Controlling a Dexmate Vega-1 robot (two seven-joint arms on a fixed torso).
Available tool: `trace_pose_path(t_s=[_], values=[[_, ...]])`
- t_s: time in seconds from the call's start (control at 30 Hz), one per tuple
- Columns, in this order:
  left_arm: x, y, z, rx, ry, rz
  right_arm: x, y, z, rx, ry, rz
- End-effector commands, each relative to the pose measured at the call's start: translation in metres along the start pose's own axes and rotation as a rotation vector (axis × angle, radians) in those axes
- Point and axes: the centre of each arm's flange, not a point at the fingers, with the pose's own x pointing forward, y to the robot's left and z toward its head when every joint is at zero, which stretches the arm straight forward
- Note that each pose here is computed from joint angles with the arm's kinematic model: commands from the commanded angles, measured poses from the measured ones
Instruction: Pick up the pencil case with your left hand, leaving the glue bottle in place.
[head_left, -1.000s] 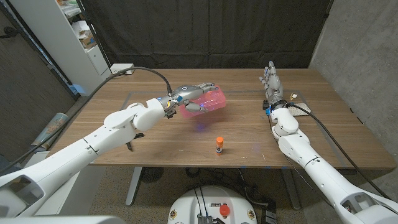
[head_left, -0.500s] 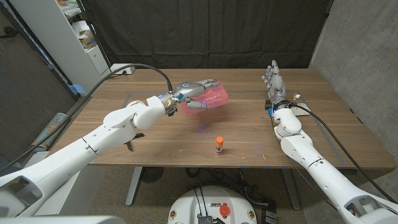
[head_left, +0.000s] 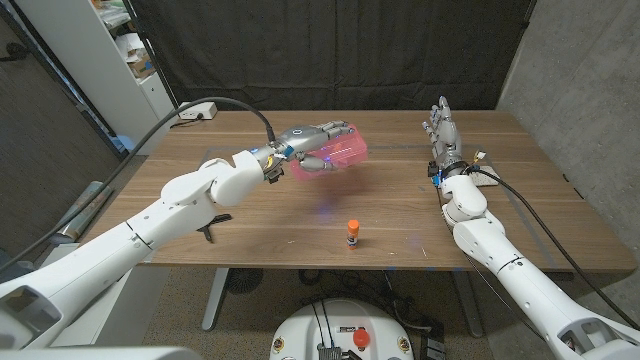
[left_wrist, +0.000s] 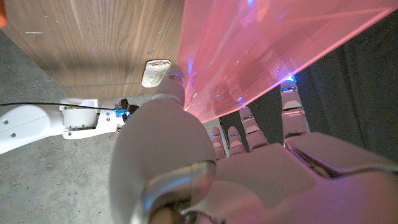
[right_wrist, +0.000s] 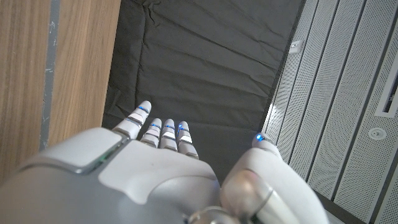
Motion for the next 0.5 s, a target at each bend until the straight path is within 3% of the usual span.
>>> trace_pose_path(t_s=[0.03,0.5], values=[[-0.0051,0.0232,0.0039,0.016,0.006,0.048,-0.0012,0.0006,0.002,0.002,-0.001,0.0],[-0.0068,0.0235,0.0011,0.006,0.001,0.056,-0.0018,0.0007,0.0027,0.0,-0.003,0.0]])
